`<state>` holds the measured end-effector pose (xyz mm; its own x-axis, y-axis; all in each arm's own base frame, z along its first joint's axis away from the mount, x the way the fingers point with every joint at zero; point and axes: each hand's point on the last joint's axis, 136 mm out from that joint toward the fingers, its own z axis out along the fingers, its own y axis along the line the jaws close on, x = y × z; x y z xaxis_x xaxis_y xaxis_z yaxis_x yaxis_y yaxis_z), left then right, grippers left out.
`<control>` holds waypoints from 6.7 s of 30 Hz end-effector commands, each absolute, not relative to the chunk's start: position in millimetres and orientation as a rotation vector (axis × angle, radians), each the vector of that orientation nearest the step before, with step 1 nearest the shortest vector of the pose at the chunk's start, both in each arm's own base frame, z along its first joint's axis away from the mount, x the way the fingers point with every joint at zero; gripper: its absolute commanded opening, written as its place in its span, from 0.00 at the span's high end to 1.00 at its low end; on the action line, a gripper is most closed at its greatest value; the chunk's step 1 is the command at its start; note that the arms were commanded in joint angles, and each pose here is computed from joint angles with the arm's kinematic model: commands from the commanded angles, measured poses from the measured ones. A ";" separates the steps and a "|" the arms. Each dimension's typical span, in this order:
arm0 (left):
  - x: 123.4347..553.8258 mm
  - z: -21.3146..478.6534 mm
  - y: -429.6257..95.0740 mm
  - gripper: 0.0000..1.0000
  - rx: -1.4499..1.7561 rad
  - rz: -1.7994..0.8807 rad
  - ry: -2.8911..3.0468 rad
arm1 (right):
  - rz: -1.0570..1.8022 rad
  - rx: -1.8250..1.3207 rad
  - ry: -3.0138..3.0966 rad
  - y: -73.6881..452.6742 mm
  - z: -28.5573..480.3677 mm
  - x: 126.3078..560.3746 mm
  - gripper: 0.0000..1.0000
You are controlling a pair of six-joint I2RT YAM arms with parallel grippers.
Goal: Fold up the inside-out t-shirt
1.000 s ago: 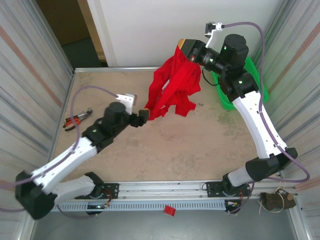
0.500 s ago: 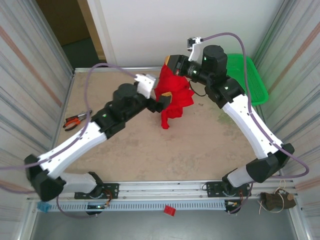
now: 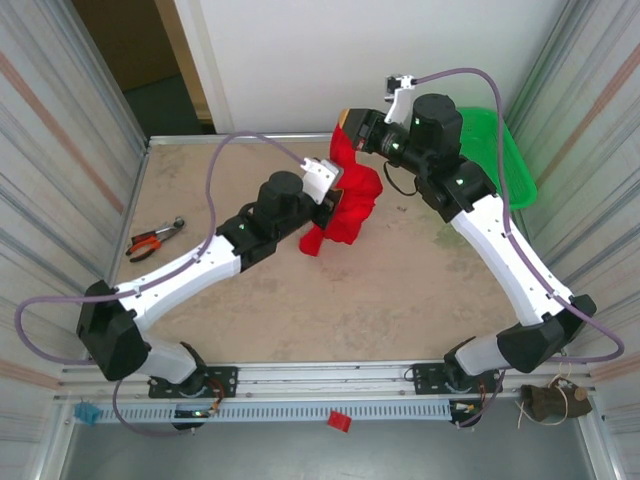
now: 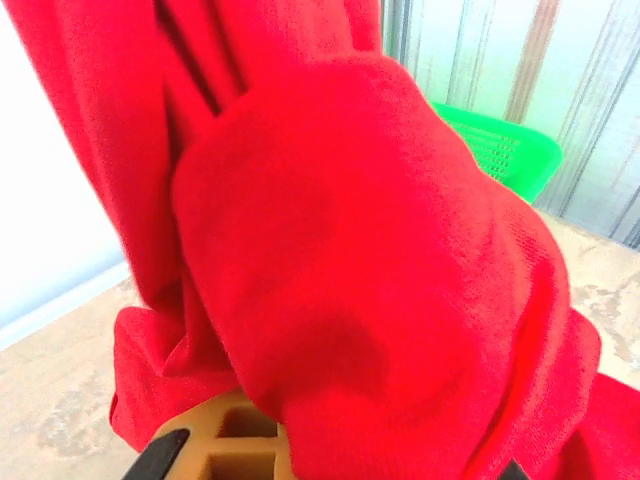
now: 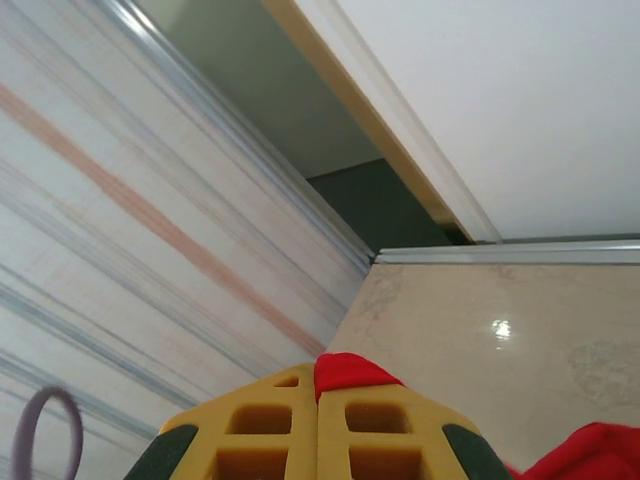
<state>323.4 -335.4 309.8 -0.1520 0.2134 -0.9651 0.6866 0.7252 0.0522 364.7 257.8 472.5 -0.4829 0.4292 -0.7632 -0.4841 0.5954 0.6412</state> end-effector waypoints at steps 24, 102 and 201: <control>355.5 380.4 -304.1 0.09 0.673 -0.854 1.597 | 1.196 -0.094 1.563 217.6 544.1 337.4 1.00; 246.2 131.6 -415.4 1.00 1.219 -0.963 1.986 | 1.351 -0.084 1.582 205.0 546.2 391.7 1.00; 284.6 347.2 -318.5 1.00 1.069 -0.629 1.106 | 1.156 0.096 2.074 188.3 358.4 377.5 0.25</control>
<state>279.9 -330.0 331.6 0.1540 0.0476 -0.9869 0.9347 0.3168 0.1611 384.2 164.2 396.1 -0.5737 0.4838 -0.6610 -0.2984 0.6280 0.7187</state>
